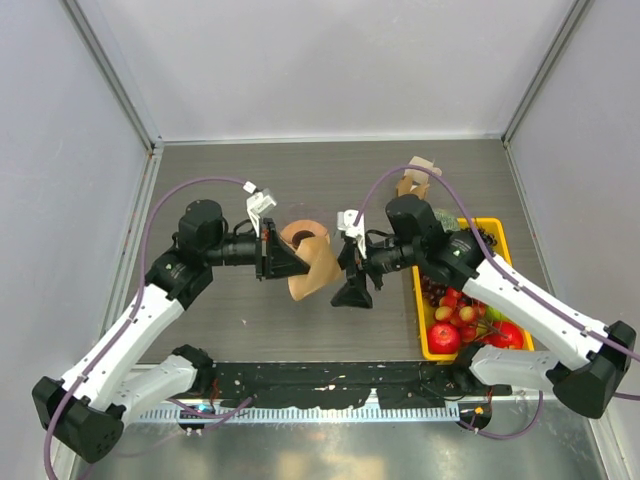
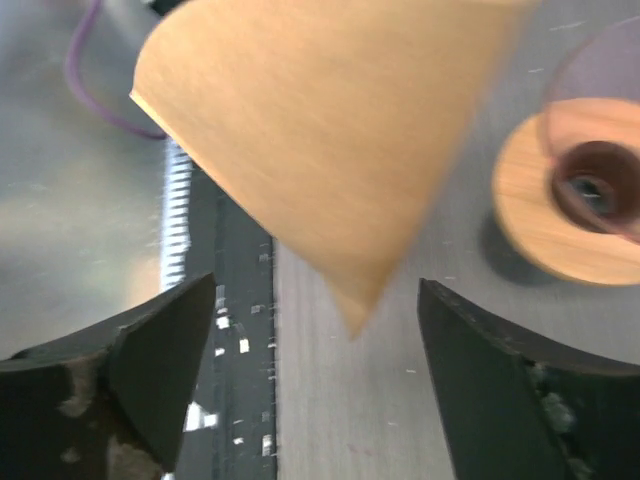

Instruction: Place the coffee filter in the dripper

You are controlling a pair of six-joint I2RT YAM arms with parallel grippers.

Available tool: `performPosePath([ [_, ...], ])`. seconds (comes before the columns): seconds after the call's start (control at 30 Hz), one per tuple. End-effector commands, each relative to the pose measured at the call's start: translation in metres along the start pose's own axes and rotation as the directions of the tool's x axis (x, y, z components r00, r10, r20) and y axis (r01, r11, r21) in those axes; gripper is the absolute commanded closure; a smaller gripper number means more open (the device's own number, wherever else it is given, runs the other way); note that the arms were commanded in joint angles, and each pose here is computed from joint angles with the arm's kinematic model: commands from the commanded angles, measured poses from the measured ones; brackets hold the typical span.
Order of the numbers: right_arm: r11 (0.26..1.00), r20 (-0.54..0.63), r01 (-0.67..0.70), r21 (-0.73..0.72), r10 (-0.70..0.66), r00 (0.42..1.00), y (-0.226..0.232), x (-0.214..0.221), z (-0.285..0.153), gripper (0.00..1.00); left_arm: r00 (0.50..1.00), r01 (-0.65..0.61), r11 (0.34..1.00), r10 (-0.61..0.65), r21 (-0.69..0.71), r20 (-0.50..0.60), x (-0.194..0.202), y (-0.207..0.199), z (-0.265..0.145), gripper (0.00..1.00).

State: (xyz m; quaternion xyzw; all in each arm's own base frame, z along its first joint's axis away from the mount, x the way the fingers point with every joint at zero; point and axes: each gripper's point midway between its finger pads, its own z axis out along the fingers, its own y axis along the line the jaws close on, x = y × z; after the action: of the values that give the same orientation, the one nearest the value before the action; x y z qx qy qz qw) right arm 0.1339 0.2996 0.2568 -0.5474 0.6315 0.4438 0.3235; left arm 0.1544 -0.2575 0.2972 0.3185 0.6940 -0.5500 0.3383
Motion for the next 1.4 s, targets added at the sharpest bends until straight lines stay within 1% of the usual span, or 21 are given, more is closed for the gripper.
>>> performPosePath([
  [0.0, 0.933, 0.064, 0.181, 0.312, -0.21, 0.976, -0.039, -0.05, -0.032, 0.02, 0.985, 0.143, 0.989, -0.145, 0.023, 0.097, -0.023, 0.004, 0.002, 1.0],
  [0.03, 0.922, 0.05, 0.203, 0.329, -0.232, 0.971, -0.042, -0.051, -0.034, 0.01, 0.978, 0.177, 0.984, -0.179, 0.028, 0.105, -0.025, 0.005, 0.003, 1.0],
  [0.07, 0.911, 0.038, 0.223, 0.348, -0.251, 0.967, -0.044, -0.052, -0.037, 0.04, 0.968, 0.226, 0.974, -0.228, 0.03, 0.109, -0.025, 0.006, 0.003, 1.0],
  [0.23, 0.837, -0.049, 0.35, 0.421, -0.364, 0.93, -0.053, -0.055, -0.037, 0.05, 0.944, 0.278, 0.956, -0.29, 0.092, 0.16, -0.042, 0.002, 0.004, 1.0],
  [0.37, 0.821, -0.081, 0.404, 0.403, -0.408, 0.909, -0.05, -0.053, -0.027, 0.04, 0.933, 0.306, 0.943, -0.324, 0.127, 0.159, -0.045, 0.001, 0.005, 1.0],
  [0.5, 0.815, -0.086, 0.415, 0.405, -0.418, 0.904, -0.05, -0.056, -0.024, 0.04, 0.931, 0.314, 0.941, -0.331, 0.128, 0.152, -0.042, 0.002, 0.005, 1.0],
  [0.57, 0.814, -0.082, 0.417, 0.404, -0.422, 0.903, -0.05, -0.059, -0.023, 0.0, 0.933, 0.311, 0.942, -0.328, 0.128, 0.149, -0.04, 0.003, 0.006, 1.0],
  [0.6, 0.816, -0.084, 0.417, 0.4, -0.421, 0.903, -0.05, -0.058, -0.022, 0.04, 0.933, 0.309, 0.943, -0.326, 0.124, 0.151, -0.039, 0.003, 0.005, 1.0],
  [0.63, 0.815, -0.083, 0.419, 0.401, -0.423, 0.902, -0.05, -0.06, -0.022, 0.1, 0.933, 0.314, 0.942, -0.33, 0.122, 0.145, -0.037, 0.004, 0.006, 1.0],
  [0.7, 0.819, -0.08, 0.419, 0.393, -0.423, 0.902, -0.048, -0.06, -0.021, 0.17, 0.932, 0.319, 0.941, -0.334, 0.116, 0.143, -0.035, 0.006, 0.006, 1.0],
  [0.77, 0.818, -0.078, 0.417, 0.397, -0.422, 0.903, -0.048, -0.061, -0.022, 0.22, 0.934, 0.313, 0.943, -0.327, 0.114, 0.141, -0.033, 0.006, 0.005, 1.0],
  [0.8, 0.818, -0.078, 0.413, 0.4, -0.419, 0.905, -0.048, -0.061, -0.022, 0.26, 0.935, 0.313, 0.943, -0.326, 0.108, 0.139, -0.032, 0.007, 0.006, 1.0],
  [0.83, 0.817, -0.076, 0.414, 0.401, -0.421, 0.904, -0.048, -0.062, -0.023, 0.29, 0.936, 0.311, 0.944, -0.324, 0.107, 0.137, -0.031, 0.007, 0.006, 1.0],
  [0.87, 0.817, -0.075, 0.414, 0.403, -0.421, 0.904, -0.048, -0.062, -0.024, 0.34, 0.935, 0.314, 0.943, -0.327, 0.108, 0.135, -0.03, 0.007, 0.006, 1.0],
  [0.9, 0.815, -0.074, 0.414, 0.405, -0.422, 0.904, -0.048, -0.063, -0.024, 0.35, 0.934, 0.317, 0.942, -0.33, 0.106, 0.136, -0.03, 0.008, 0.006, 1.0],
  [0.97, 0.816, -0.078, 0.415, 0.403, -0.421, 0.904, -0.048, -0.062, -0.024, 0.42, 0.934, 0.318, 0.942, -0.331, 0.106, 0.136, -0.03, 0.008, 0.006, 1.0],
  [1.1, 0.812, -0.08, 0.419, 0.406, -0.425, 0.902, -0.047, -0.061, -0.027, 0.48, 0.934, 0.32, 0.942, -0.332, 0.107, 0.134, -0.03, 0.008, 0.006, 1.0],
  [1.27, 0.82, -0.081, 0.42, 0.389, -0.424, 0.902, -0.043, -0.058, -0.026, 0.5, 0.935, 0.316, 0.943, -0.328, 0.102, 0.134, -0.028, 0.009, 0.006, 1.0],
  [1.3, 0.819, -0.079, 0.422, 0.389, -0.427, 0.901, -0.042, -0.058, -0.028, 0.52, 0.935, 0.317, 0.943, -0.329, 0.101, 0.133, -0.028, 0.009, 0.006, 0.99],
  [1.33, 0.822, -0.08, 0.422, 0.384, -0.425, 0.902, -0.041, -0.057, -0.027, 0.55, 0.937, 0.311, 0.945, -0.323, 0.103, 0.134, -0.029, 0.008, 0.006, 0.94],
  [1.37, 0.821, -0.078, 0.423, 0.383, -0.427, 0.901, -0.04, -0.057, -0.028, 0.61, 0.94, 0.302, 0.948, -0.314, 0.105, 0.132, -0.029, 0.007, 0.005, 0.87],
])
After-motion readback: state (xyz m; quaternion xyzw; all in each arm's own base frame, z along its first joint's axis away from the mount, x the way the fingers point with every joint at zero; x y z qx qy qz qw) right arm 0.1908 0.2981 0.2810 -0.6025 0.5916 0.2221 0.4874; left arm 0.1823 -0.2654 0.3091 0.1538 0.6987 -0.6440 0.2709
